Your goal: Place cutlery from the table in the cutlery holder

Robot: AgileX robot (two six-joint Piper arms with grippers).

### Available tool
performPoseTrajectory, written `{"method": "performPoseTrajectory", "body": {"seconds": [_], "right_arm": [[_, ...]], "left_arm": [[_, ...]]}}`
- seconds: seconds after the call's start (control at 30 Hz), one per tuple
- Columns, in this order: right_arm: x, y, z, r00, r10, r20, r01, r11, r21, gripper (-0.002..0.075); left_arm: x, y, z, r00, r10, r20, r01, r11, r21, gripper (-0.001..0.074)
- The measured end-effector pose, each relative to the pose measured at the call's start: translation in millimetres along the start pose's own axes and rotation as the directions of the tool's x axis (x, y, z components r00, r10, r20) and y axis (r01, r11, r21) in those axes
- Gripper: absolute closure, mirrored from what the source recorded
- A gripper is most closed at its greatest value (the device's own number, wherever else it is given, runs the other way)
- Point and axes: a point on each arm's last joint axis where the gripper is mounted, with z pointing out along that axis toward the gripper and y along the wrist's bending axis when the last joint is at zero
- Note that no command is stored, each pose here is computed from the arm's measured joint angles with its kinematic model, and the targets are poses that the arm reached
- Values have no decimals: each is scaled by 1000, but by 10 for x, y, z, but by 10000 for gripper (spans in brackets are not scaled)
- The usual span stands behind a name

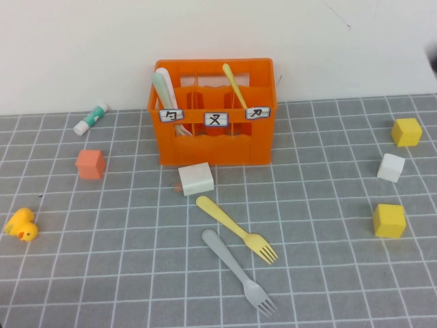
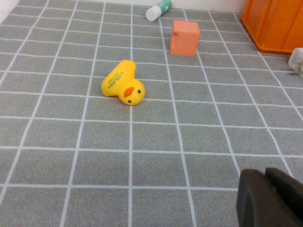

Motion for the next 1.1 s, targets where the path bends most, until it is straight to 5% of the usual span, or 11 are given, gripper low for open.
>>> {"method": "performPoseTrajectory", "body": {"seconds": [0.23, 0.43, 0.6, 0.97, 1.1], "right_arm": [[904, 249, -700, 994, 106, -30, -109, 987, -115, 727], [1306, 445, -979, 967, 256, 3, -249, 946, -208, 727], [1390, 561, -1031, 930, 366, 13, -347, 892, -291, 727], [1375, 567, -1040, 948, 314, 49, -286, 909, -302, 727], [1432, 464, -1105, 946, 324, 9, -314, 925, -215, 727]], "left_arm": [[0, 0, 0, 1000, -2, 0, 2, 1000, 0, 736], [0, 0, 0, 1000, -2, 0, 2, 1000, 0, 736], [0, 0, 0, 1000, -2, 0, 2, 1000, 0, 736], [0, 0, 0, 1000, -2, 0, 2, 1000, 0, 736], [0, 0, 0, 1000, -2, 0, 2, 1000, 0, 736]]}}
